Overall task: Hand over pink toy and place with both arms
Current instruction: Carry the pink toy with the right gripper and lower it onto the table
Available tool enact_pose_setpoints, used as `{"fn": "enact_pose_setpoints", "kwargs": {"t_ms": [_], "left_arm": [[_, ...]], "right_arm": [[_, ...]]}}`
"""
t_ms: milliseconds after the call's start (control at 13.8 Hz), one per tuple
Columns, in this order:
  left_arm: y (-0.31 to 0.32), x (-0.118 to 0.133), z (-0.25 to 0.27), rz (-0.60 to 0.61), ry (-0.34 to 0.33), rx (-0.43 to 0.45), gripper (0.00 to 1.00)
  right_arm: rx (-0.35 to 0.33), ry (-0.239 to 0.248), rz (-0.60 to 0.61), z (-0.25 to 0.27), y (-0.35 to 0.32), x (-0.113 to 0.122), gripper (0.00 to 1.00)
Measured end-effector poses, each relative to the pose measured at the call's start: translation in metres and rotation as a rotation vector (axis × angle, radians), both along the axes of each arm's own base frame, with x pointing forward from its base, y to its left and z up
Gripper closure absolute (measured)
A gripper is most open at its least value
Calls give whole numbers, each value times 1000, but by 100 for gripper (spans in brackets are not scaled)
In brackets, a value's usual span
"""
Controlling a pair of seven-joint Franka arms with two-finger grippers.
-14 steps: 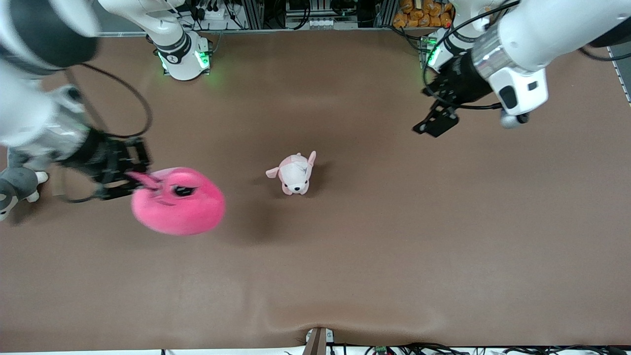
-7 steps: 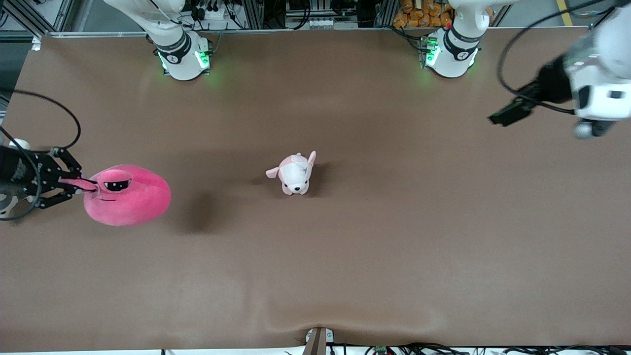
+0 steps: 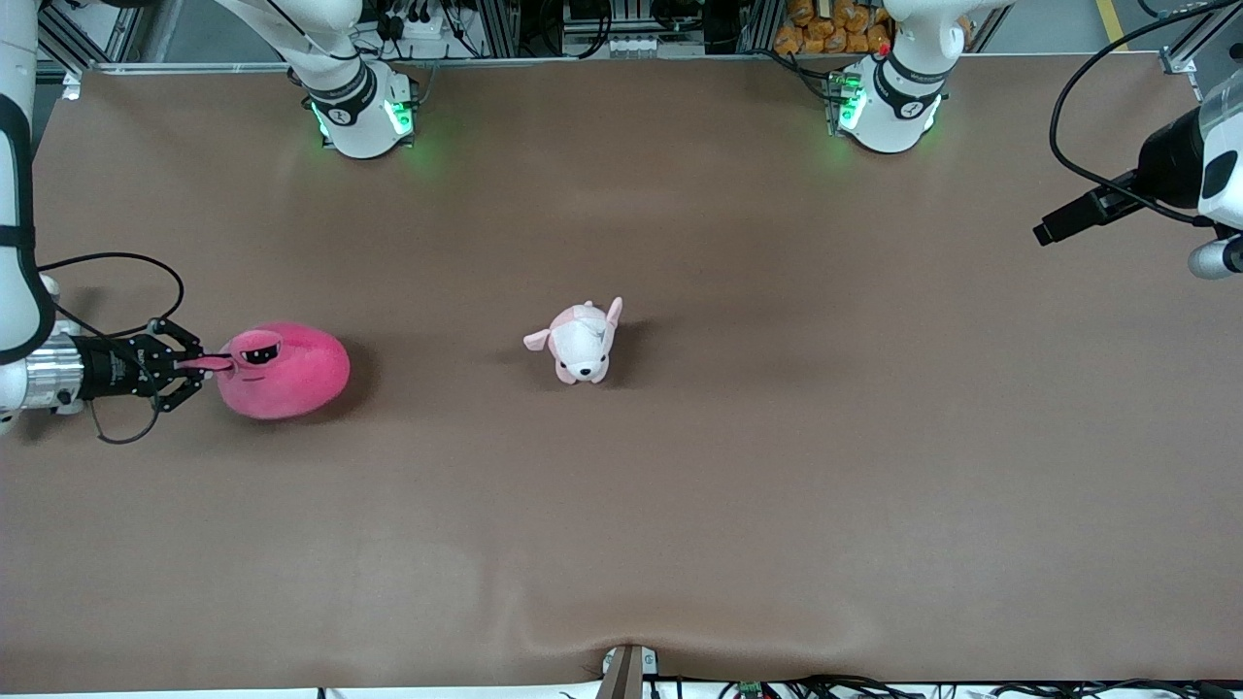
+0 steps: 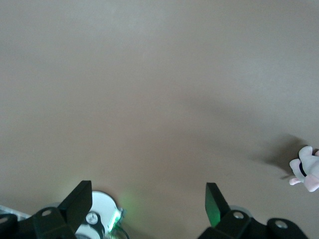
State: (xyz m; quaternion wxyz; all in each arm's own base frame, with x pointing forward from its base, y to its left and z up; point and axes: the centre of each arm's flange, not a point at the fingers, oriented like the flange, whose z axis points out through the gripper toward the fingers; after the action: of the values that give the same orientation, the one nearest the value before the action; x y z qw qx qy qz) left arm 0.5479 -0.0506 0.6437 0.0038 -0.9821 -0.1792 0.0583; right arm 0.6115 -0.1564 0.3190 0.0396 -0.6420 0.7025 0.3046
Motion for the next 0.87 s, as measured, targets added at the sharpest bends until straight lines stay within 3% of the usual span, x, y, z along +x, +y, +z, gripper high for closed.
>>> {"fn": "enact_pose_setpoints", "kwargs": {"t_ms": [145, 435, 726, 871], "left_arm": [[-1, 6, -3, -92, -52, -11, 0], [2, -8, -13, -228, -96, -3, 0], [-5, -37, -15, -251, -97, 4, 0], [-4, -49, -10, -249, -107, 7, 0]], "right_arm": [[-15, 23, 8, -11, -9, -7, 81], [-31, 23, 96, -22, -12, -10, 41], [-29, -42, 139, 17, -8, 8, 1], [4, -59, 210, 61, 1, 14, 0]]}}
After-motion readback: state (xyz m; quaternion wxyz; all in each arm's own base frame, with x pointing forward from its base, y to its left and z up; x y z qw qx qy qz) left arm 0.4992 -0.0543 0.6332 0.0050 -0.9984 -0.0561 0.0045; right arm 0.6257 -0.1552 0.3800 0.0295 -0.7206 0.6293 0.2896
